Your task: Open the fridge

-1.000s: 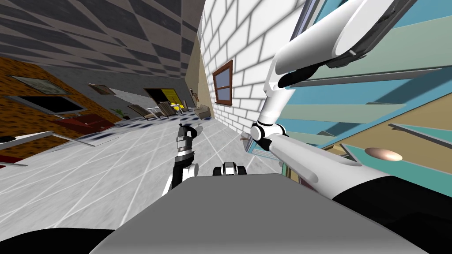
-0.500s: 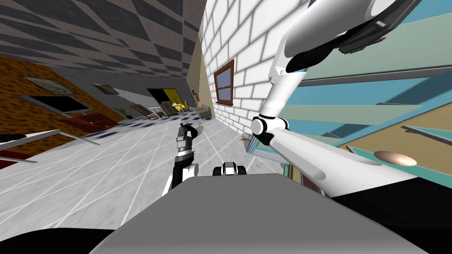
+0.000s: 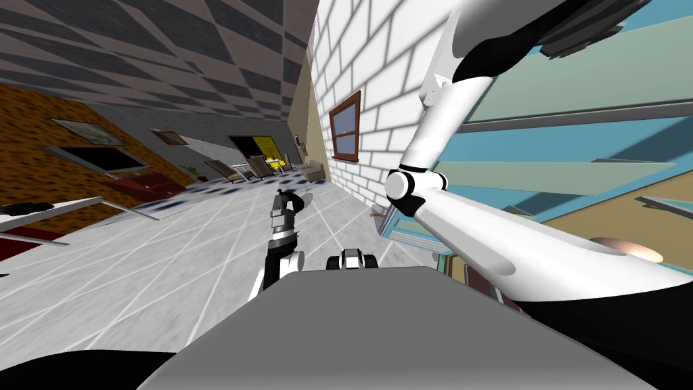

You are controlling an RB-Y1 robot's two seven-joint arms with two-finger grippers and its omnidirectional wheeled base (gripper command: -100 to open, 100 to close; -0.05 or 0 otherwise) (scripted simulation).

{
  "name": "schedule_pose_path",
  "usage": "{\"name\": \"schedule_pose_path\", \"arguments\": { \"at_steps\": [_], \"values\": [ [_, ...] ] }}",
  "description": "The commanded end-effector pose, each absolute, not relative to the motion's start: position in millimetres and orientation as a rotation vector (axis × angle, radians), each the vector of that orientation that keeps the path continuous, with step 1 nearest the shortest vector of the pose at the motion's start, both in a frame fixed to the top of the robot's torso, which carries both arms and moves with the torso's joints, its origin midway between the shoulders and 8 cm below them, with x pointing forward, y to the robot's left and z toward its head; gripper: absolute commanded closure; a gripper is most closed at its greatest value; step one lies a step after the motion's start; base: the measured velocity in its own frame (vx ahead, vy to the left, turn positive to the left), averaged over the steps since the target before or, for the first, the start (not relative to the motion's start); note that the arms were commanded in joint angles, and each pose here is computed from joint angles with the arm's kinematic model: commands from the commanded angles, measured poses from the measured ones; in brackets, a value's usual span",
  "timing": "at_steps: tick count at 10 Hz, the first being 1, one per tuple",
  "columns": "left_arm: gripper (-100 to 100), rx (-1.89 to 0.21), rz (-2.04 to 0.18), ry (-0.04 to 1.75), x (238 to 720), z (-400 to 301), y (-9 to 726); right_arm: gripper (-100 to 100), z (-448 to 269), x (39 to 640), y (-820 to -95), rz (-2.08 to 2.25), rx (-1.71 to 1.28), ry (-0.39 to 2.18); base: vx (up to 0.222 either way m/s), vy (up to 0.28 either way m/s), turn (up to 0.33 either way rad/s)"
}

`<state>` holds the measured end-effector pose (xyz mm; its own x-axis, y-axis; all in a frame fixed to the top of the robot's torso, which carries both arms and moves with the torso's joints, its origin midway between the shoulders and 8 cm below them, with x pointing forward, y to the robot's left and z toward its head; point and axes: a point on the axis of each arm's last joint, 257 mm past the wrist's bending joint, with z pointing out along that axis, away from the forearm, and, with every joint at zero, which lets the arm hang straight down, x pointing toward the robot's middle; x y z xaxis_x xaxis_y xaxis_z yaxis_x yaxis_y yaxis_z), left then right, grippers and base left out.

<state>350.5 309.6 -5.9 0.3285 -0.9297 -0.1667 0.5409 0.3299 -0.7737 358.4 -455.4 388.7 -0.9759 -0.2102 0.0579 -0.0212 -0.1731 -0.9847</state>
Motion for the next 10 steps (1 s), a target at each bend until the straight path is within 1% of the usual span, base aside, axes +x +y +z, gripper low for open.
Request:
{"name": "schedule_pose_path", "arguments": {
  "at_steps": [1,10],
  "values": [
    [0,-0.679,-1.065,0.682,350.5,-5.9,309.6,-100,402.2,358.7,-455.4,-2.289,-0.29,1.939,0.016,0.001,0.023],
    [0,-0.679,-1.065,0.682,350.5,-5.9,309.6,-100,458.0,365.6,-458.5,-2.253,-0.42,1.943,0.021,0.0,0.035]
  ]
}}
